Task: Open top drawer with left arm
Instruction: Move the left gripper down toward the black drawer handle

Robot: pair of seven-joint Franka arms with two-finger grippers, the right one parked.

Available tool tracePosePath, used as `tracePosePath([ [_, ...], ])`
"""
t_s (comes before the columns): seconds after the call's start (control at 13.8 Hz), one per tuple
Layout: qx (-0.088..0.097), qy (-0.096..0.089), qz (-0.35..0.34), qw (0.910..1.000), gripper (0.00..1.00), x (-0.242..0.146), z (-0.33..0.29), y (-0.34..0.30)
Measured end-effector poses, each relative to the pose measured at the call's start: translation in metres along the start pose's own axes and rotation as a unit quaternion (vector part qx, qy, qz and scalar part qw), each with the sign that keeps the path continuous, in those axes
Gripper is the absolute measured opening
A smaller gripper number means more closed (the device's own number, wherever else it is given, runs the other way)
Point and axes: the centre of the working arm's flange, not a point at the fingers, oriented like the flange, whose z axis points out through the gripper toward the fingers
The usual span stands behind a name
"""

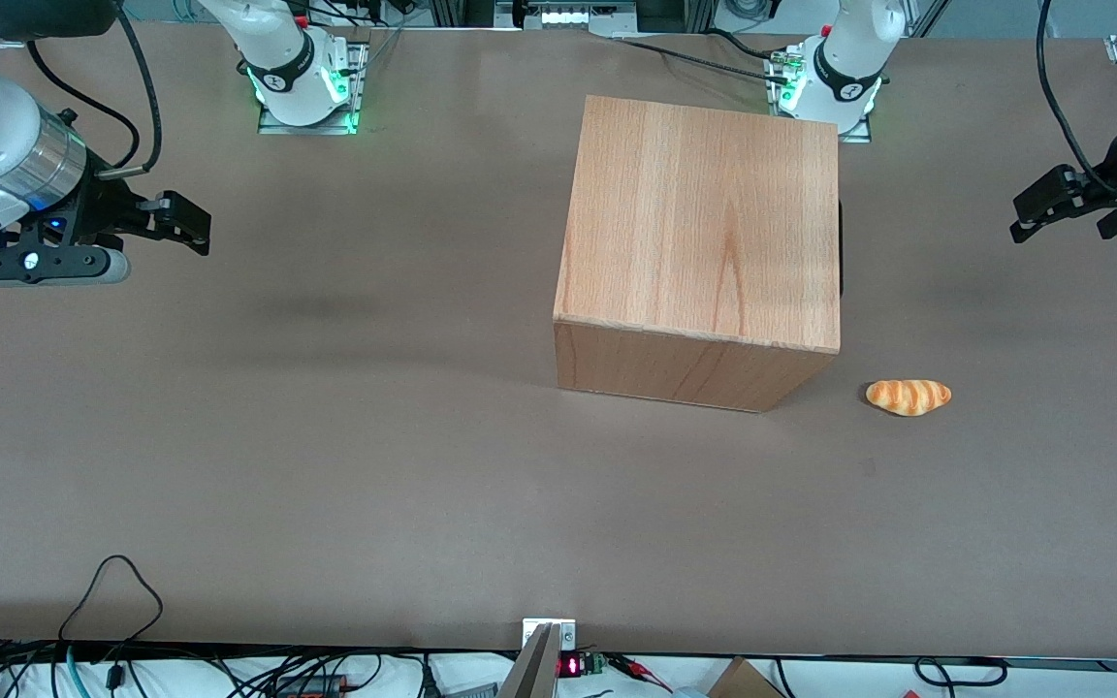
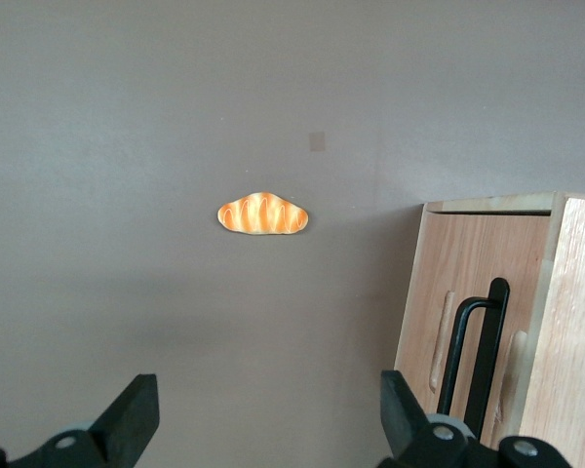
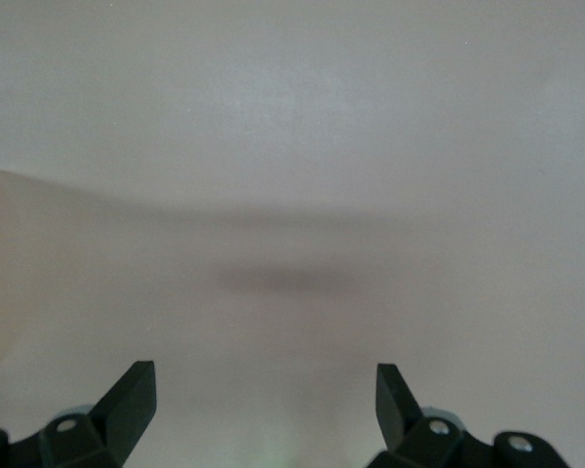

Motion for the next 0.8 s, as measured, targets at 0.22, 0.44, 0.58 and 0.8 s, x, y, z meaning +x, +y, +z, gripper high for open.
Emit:
tracePosePath([
  [0.22, 0.000, -0.004, 0.000, 1.0000, 1.00, -0.0015, -0.0026, 0.0001],
  [0.44, 0.000, -0.003, 0.000, 1.0000, 1.00, -0.0015, -0.0051, 0.0003],
  [0.58, 0.000, -0.005, 0.000, 1.0000, 1.00, -0.0016, -0.0050, 0.0003],
  [0.8, 0.000, -0.014, 0.001, 0.9999, 1.00, 0.0001, 0.0020, 0.0015],
])
